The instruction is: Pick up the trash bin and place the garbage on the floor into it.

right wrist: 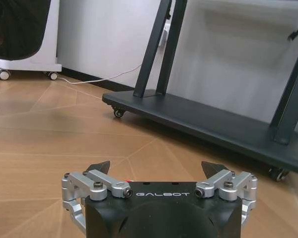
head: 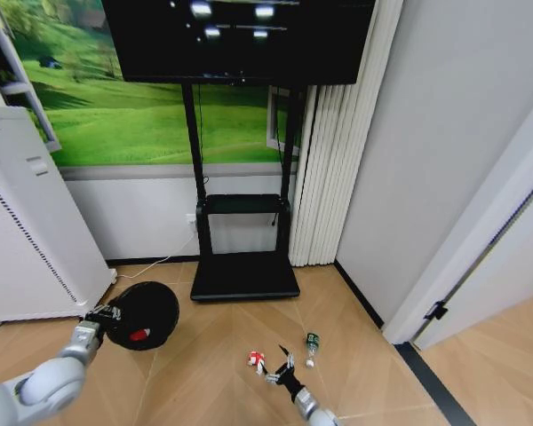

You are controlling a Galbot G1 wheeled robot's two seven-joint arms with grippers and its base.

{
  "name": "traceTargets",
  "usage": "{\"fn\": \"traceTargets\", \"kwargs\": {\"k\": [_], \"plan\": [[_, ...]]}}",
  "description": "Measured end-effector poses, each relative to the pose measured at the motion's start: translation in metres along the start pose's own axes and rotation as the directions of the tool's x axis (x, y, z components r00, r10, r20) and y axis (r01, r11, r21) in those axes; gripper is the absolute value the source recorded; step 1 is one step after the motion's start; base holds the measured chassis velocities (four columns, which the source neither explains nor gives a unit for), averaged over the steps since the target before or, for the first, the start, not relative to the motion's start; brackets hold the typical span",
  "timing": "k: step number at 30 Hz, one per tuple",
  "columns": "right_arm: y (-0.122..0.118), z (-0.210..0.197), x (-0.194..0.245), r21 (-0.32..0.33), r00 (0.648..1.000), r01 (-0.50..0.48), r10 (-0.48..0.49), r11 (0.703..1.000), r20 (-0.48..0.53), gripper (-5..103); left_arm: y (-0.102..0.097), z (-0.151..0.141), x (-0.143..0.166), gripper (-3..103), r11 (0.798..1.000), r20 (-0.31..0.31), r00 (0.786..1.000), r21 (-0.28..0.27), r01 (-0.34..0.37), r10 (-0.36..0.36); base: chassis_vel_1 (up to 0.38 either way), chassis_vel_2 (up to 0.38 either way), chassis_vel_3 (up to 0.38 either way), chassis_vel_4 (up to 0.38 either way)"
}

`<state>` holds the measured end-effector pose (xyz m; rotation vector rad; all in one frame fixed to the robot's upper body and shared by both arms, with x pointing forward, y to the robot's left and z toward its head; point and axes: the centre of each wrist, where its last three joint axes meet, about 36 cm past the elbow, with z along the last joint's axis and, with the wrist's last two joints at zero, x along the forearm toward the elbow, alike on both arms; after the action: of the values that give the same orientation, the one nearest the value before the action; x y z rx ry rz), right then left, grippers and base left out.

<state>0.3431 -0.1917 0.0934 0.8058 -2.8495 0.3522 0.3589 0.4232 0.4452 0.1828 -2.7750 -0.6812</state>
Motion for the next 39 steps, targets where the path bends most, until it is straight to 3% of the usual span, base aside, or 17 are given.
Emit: {"fn": "traceTargets", "kwargs": {"k": [3, 13, 28, 39], "plan": [[0.013, -0.004, -0.008, -0.045, 1.0, -0.021, 0.02, 0.999, -0.017, 100, -0.004, -0.002, 0.002, 7, 1.0, 0.006, 1.0, 0.011, 0.004, -0.004, 0.0, 0.0, 0.0, 0.0], [0.025, -0.011, -0.023, -0.02, 0.997, -0.07, 0.071, 0.997, 0.013, 100, -0.006, -0.001, 0.001, 7, 1.0, 0.01, 1.0, 0.015, 0.007, -0.007, 0.0, 0.0, 0.0, 0.0], [-0.004, -0.001, -0.017, 0.015, 0.999, 0.022, -0.023, 1.0, 0.034, 100, -0.009, 0.009, -0.003, 7, 1.0, 0.001, 1.0, 0.027, 0.006, -0.006, -0.006, 0.007, 0.007, -0.007], [0.007, -0.001, -0.015, 0.048, 0.999, 0.005, -0.008, 0.999, 0.049, 100, -0.013, 0.009, -0.002, 7, 0.999, 0.005, 1.0, 0.036, -0.001, 0.001, -0.131, 0.135, 0.126, -0.132]]}}
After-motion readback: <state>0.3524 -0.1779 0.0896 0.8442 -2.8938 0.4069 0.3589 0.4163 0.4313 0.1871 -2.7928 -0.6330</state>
